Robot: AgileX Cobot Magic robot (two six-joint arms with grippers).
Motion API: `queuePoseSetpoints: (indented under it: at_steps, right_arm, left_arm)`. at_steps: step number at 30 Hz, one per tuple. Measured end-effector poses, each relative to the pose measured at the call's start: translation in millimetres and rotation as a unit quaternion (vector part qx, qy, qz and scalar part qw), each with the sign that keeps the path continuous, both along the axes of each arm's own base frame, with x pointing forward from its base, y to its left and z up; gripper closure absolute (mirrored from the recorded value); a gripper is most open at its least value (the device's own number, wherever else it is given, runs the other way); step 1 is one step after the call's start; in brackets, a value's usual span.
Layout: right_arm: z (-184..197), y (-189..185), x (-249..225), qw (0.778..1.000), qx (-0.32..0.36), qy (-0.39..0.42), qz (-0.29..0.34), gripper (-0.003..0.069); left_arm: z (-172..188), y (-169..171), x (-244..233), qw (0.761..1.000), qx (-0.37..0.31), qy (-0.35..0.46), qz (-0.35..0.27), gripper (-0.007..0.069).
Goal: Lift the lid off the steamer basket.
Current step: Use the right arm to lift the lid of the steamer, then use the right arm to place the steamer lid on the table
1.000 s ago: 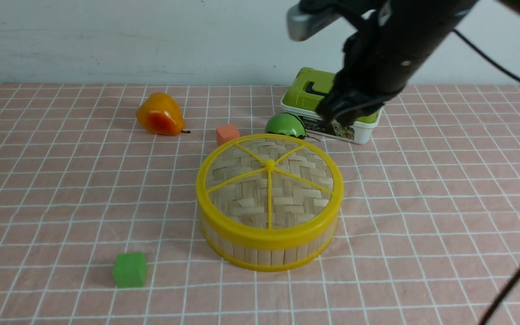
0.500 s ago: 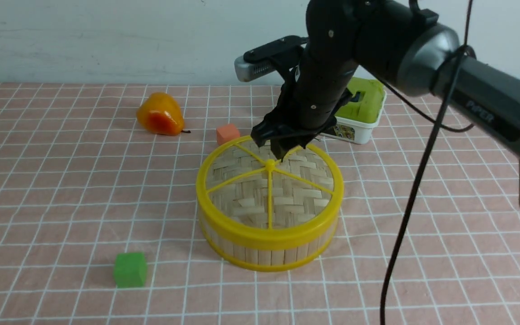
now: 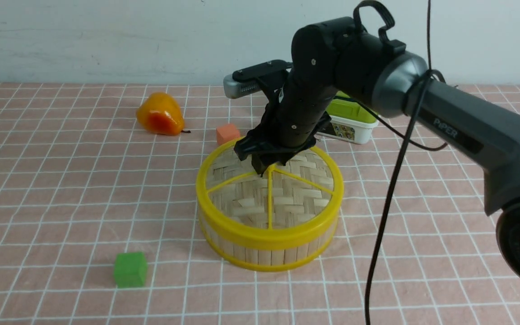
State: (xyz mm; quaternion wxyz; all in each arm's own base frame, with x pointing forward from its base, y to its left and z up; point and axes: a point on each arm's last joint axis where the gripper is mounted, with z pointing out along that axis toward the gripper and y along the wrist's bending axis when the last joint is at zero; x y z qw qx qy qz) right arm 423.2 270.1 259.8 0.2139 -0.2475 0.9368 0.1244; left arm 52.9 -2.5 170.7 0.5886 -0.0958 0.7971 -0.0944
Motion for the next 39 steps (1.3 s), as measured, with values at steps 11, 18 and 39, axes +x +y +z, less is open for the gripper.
queuePoseSetpoints:
  at_steps: [11,18,39]
  right_arm:
    - [3,-1,-2,1.0,-0.001,0.005,0.001,0.0581]
    - [45,-14,-13,0.999,-0.028,-0.017,0.004,0.0581]
    - [98,-195,-53,0.982,-0.094,-0.025,-0.16,0.0581]
  left_arm:
    - [0,0,0,1.0,0.0,0.0,0.0,0.0386]
    - [0,0,0,1.0,0.0,0.0,0.0,0.0386]
    - [0,0,0,1.0,0.0,0.0,0.0,0.0386]
